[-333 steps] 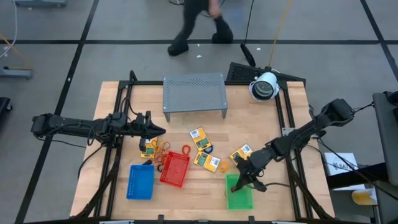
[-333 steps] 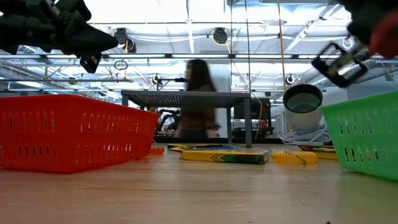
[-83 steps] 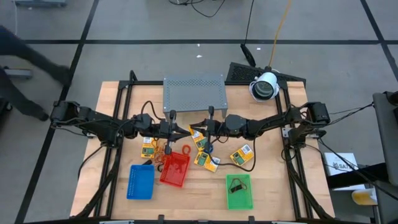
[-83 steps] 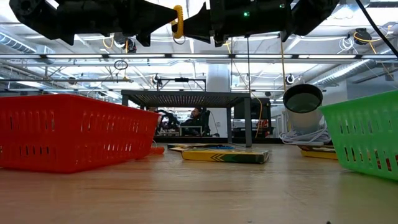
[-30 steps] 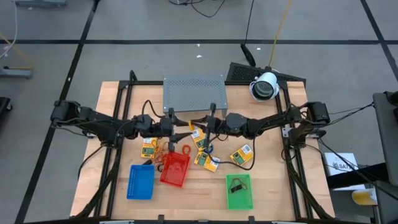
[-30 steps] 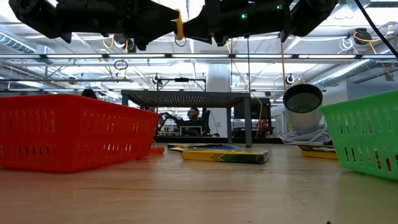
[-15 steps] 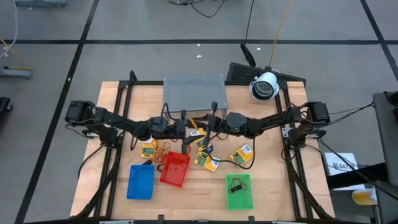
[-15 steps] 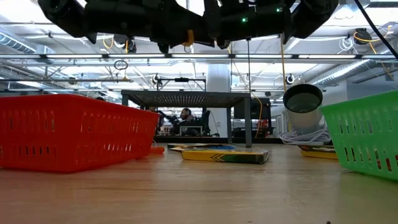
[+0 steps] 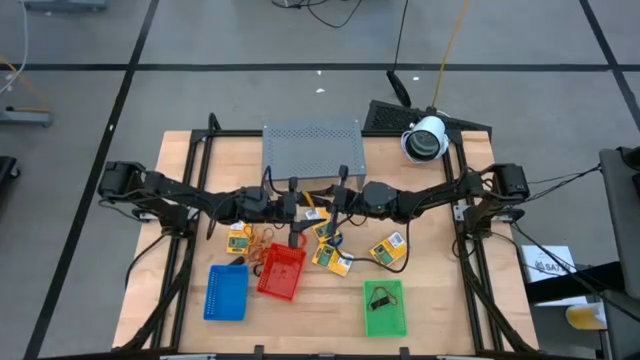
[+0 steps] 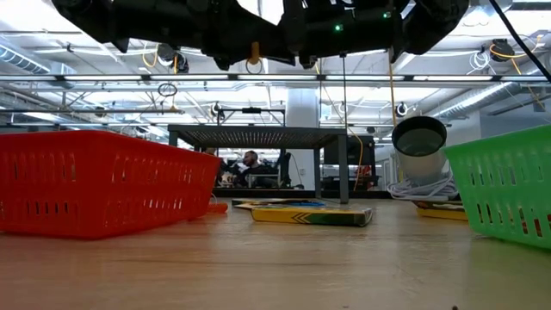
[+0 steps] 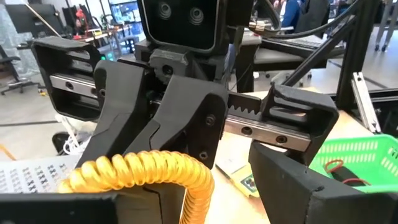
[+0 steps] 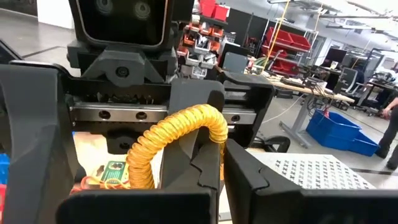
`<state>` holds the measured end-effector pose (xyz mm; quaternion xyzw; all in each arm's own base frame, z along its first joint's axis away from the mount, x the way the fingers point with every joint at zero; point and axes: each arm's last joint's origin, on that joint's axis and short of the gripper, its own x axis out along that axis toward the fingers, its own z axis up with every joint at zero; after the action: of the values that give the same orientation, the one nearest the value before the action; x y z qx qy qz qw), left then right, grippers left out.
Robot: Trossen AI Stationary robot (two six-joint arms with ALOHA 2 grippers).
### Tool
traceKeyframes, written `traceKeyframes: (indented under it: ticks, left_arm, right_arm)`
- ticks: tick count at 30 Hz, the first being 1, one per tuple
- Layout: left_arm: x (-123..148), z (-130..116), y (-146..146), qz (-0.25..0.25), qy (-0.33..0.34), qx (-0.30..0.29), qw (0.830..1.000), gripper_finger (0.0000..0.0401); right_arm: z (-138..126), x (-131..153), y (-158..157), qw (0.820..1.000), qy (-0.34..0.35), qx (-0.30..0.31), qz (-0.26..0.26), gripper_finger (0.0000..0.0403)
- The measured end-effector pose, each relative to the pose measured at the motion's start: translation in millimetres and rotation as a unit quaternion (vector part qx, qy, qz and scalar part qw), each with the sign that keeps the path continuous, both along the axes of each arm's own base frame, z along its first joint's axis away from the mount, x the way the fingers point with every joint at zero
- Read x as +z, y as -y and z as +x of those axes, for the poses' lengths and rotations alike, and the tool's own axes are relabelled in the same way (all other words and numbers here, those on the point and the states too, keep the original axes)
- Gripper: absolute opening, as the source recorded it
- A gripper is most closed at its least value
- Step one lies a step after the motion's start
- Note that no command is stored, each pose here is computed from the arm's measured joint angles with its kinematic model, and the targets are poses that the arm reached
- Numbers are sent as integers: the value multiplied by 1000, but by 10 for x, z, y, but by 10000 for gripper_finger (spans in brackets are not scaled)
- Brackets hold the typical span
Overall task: Pick & Place Office Desk Supplies
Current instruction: Put the yellow spring keychain into the blue basket
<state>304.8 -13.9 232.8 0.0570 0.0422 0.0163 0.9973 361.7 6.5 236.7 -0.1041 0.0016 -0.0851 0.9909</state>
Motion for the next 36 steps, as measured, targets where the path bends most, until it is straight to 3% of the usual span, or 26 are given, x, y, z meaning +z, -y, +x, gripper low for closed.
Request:
traceKeyframes:
  ticks: [29, 36]
  left_arm:
    - [35, -106, -20, 26, -43, 1, 999, 185]
    - [31, -107, -26, 26, -46, 5, 999, 110]
  right_arm:
    - [1, -16, -23, 1000, -6, 25, 7, 0]
    - [1, -21, -25, 1000, -9, 28, 6, 0]
